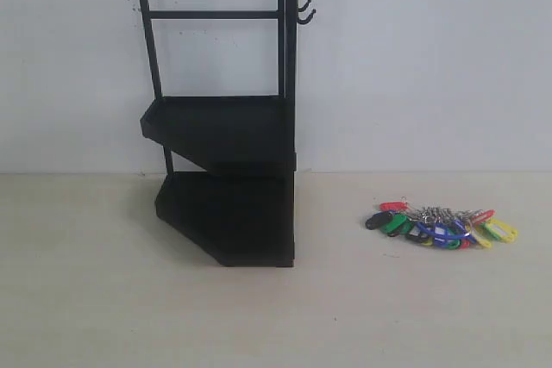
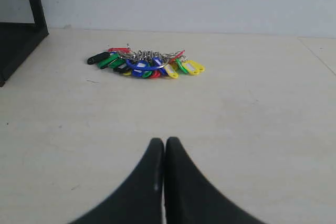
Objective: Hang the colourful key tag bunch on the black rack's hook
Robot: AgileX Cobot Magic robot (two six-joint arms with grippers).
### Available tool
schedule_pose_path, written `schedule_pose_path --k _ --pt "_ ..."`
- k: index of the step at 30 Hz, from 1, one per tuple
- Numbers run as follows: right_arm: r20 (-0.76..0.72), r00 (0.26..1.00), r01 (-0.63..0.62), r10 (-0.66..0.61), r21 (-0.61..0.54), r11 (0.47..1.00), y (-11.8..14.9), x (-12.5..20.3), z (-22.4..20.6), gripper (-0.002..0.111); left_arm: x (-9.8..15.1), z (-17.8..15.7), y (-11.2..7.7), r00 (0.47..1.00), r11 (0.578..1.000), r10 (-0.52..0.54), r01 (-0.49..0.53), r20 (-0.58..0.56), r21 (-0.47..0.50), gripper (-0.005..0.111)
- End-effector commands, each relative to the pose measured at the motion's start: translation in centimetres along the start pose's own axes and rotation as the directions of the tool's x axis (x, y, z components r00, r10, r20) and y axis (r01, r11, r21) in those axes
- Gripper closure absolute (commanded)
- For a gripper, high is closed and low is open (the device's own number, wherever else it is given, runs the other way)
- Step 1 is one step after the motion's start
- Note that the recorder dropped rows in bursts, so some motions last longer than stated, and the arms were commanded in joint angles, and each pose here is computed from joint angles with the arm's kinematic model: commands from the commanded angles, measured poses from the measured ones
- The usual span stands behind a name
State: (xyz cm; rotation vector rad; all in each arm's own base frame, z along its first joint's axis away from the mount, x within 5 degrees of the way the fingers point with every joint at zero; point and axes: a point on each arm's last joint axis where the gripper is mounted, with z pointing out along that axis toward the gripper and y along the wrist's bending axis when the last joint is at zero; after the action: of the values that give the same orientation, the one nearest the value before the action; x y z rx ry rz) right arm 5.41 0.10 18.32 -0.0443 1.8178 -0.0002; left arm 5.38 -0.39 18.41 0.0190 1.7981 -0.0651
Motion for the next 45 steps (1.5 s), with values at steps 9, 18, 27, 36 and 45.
schedule_pose_path --k 9,18,27,36,45 --pt "0.012 1.0 0.006 -0.006 0.005 1.0 0.0 -0.1 0.0 0.108 -0.1 0.0 0.0 1.0 1.0 -0.002 0.002 0.008 -0.003 0.102" --pt "0.012 1.0 0.006 -0.006 0.005 1.0 0.0 -0.1 0.0 0.108 -0.1 0.0 0.0 1.0 1.0 -0.002 0.002 0.008 -0.003 0.102" --pt "0.03 1.0 0.006 -0.006 0.005 1.0 0.0 -0.2 0.0 0.108 -0.1 0.0 0.0 1.0 1.0 -0.002 0.002 0.008 -0.003 0.102" --pt "0.607 0.795 0.006 -0.008 0.005 1.0 0.0 -5.5 -1.9 0.108 -0.1 0.0 0.0 1.0 1.0 -0.002 0.002 0.008 -0.003 0.102" --pt "0.559 0.828 0.033 -0.046 0.033 0.999 -0.3 -12.0 -5.2 0.108 -0.1 0.0 0.0 1.0 1.0 -0.002 0.002 0.008 -0.003 0.102"
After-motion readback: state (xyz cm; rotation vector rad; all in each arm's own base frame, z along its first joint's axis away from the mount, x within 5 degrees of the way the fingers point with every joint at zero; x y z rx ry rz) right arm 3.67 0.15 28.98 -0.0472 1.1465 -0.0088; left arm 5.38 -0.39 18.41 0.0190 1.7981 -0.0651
